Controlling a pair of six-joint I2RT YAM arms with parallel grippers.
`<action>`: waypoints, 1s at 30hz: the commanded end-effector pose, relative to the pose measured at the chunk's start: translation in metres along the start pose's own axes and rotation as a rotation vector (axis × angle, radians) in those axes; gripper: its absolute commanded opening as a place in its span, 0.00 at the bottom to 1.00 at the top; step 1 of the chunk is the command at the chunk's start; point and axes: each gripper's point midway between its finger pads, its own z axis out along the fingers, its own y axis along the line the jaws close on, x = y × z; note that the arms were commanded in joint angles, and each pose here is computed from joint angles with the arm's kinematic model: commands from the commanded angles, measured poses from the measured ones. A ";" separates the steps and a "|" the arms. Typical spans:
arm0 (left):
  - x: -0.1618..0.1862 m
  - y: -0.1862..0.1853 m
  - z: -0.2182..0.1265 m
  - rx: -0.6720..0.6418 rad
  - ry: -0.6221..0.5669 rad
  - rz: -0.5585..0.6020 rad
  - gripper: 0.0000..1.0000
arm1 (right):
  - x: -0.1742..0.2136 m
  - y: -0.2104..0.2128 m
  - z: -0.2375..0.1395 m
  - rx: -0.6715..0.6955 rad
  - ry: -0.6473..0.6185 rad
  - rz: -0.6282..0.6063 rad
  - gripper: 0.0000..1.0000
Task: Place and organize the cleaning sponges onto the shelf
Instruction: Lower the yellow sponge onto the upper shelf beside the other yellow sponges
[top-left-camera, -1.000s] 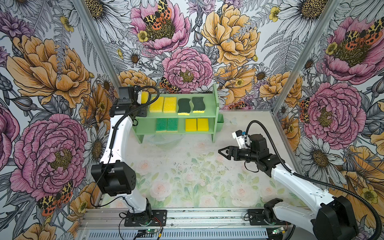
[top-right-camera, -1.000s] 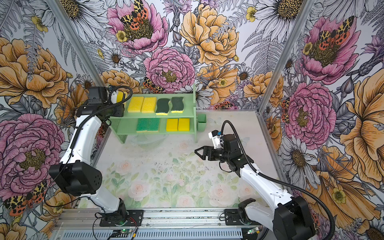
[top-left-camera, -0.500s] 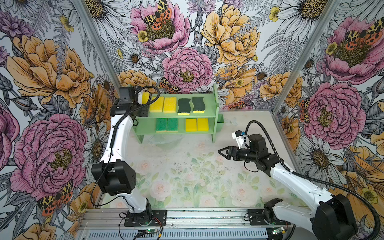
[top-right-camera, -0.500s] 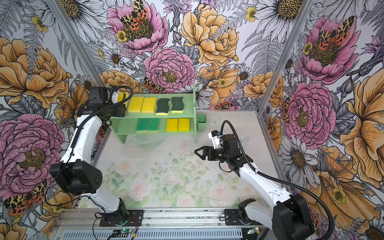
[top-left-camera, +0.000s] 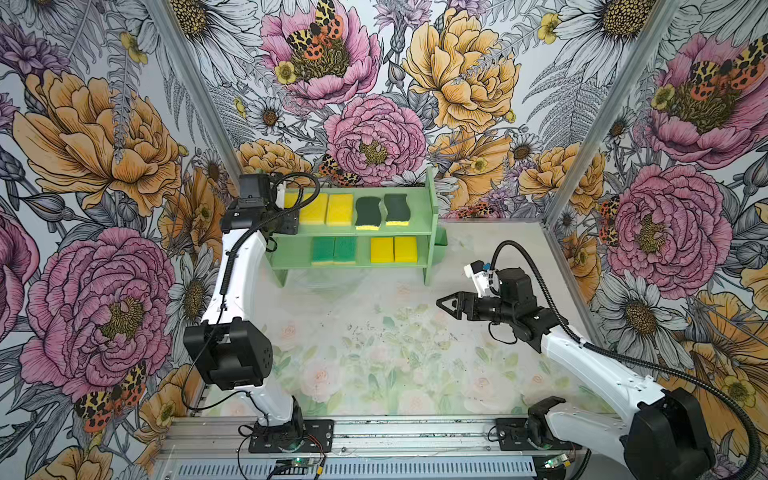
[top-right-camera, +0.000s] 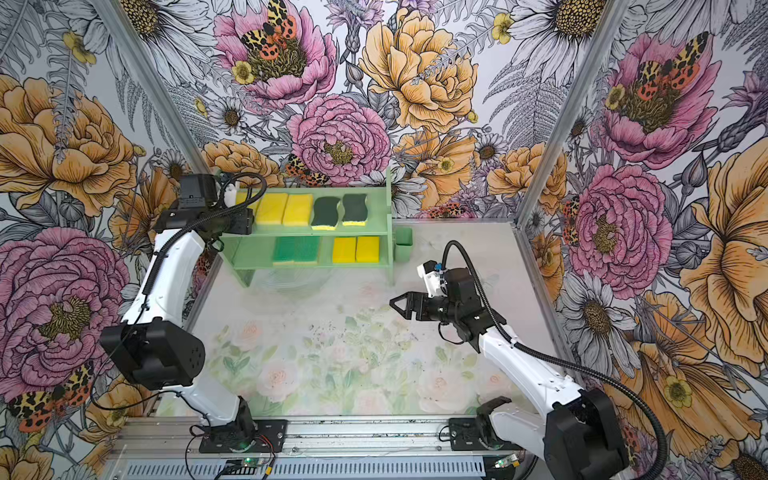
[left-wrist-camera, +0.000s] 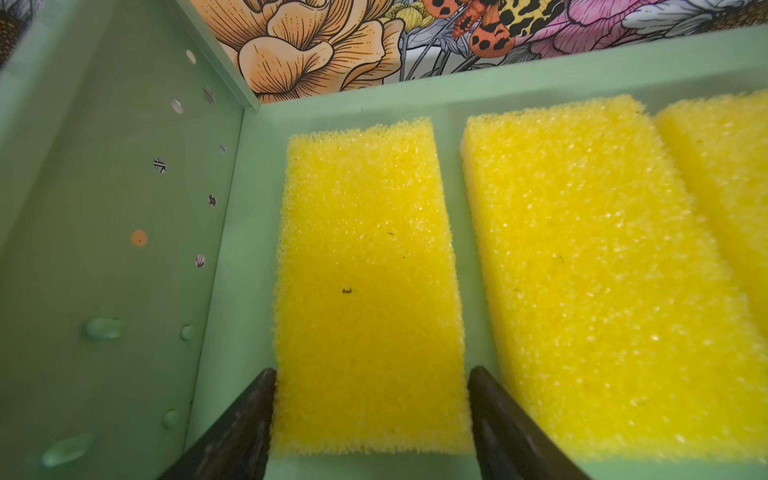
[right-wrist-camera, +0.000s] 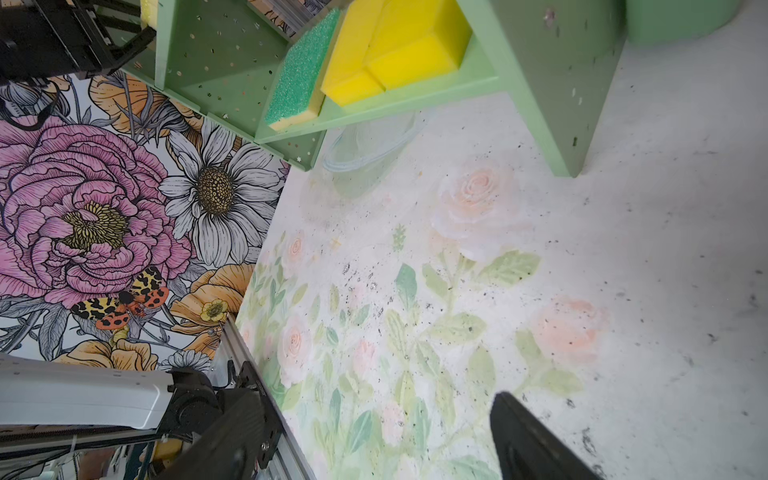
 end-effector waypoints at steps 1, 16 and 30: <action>0.002 0.006 0.004 -0.012 0.011 -0.018 0.74 | -0.008 0.001 0.000 0.003 -0.019 -0.030 0.88; -0.005 0.014 -0.015 -0.042 -0.026 -0.026 0.81 | -0.009 0.001 -0.001 0.002 -0.021 -0.030 0.88; -0.010 0.011 -0.038 -0.020 -0.071 -0.029 0.88 | -0.011 0.008 -0.005 -0.018 -0.031 -0.041 0.88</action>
